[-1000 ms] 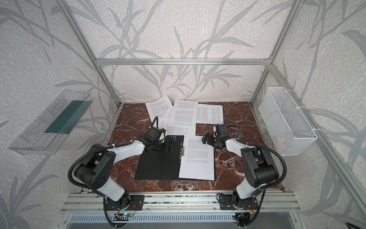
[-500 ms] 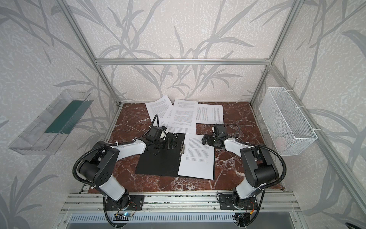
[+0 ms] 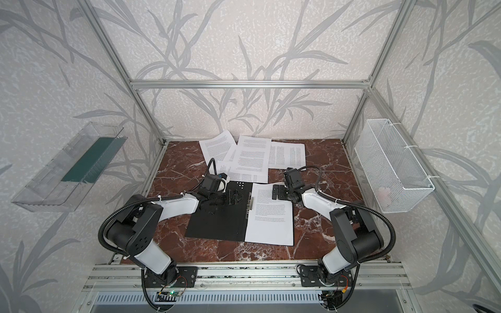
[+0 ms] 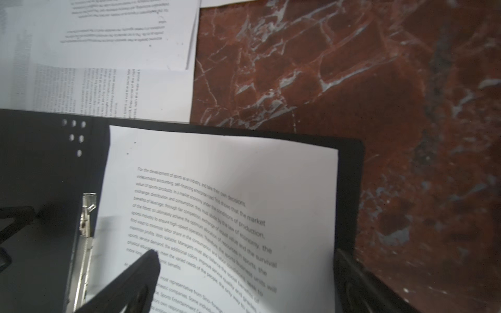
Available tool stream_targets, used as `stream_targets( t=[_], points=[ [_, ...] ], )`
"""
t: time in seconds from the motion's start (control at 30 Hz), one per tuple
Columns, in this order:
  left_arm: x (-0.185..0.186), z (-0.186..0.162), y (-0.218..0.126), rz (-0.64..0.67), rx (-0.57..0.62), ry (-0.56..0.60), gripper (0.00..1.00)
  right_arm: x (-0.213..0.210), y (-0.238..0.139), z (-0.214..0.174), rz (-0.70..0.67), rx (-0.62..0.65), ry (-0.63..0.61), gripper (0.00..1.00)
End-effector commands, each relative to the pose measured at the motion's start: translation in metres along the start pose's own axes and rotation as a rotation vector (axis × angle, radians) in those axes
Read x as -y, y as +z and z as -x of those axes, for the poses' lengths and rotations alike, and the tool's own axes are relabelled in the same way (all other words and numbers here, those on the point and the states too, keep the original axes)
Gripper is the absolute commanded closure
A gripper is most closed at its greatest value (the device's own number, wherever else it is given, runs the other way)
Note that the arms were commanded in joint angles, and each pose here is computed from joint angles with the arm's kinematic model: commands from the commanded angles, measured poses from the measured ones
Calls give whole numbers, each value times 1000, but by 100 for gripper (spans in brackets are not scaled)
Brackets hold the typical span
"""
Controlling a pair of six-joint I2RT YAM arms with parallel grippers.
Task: Put the files into the folder
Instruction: 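Move the left gripper toward the loose printed sheets farther from the robot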
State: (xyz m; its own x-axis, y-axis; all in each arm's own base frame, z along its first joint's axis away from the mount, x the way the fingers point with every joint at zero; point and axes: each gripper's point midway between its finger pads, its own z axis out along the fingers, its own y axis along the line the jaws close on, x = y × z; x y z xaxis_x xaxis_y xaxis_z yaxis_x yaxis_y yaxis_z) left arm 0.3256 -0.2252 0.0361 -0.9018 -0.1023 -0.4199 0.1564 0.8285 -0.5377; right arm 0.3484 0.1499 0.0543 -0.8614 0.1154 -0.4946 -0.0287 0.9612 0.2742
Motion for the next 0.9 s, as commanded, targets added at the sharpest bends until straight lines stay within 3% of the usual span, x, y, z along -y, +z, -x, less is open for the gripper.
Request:
stream_targets(
  t=[0.0, 0.17, 0.3, 0.67, 0.77, 0.87],
  points=[
    [-60, -99, 1, 204, -310, -153, 9, 11, -3, 6, -72, 15, -15, 1],
    [-64, -110, 0, 202, -326, -165, 9, -1, 5, 5, 2, 4, -16, 1],
    [-65, -115, -1, 194, -327, -177, 9, 3, 8, 3, -23, -7, -15, 1],
    [-67, -128, -4, 207, -329, -177, 11, -1, -14, 9, 2, 28, -6, 1],
    [-54, -121, -9, 192, -303, -159, 11, -6, -23, 10, 23, 34, -5, 1],
    [-27, -92, -19, 153, -221, -131, 11, -10, -32, 11, 55, 54, 2, 1]
  ],
)
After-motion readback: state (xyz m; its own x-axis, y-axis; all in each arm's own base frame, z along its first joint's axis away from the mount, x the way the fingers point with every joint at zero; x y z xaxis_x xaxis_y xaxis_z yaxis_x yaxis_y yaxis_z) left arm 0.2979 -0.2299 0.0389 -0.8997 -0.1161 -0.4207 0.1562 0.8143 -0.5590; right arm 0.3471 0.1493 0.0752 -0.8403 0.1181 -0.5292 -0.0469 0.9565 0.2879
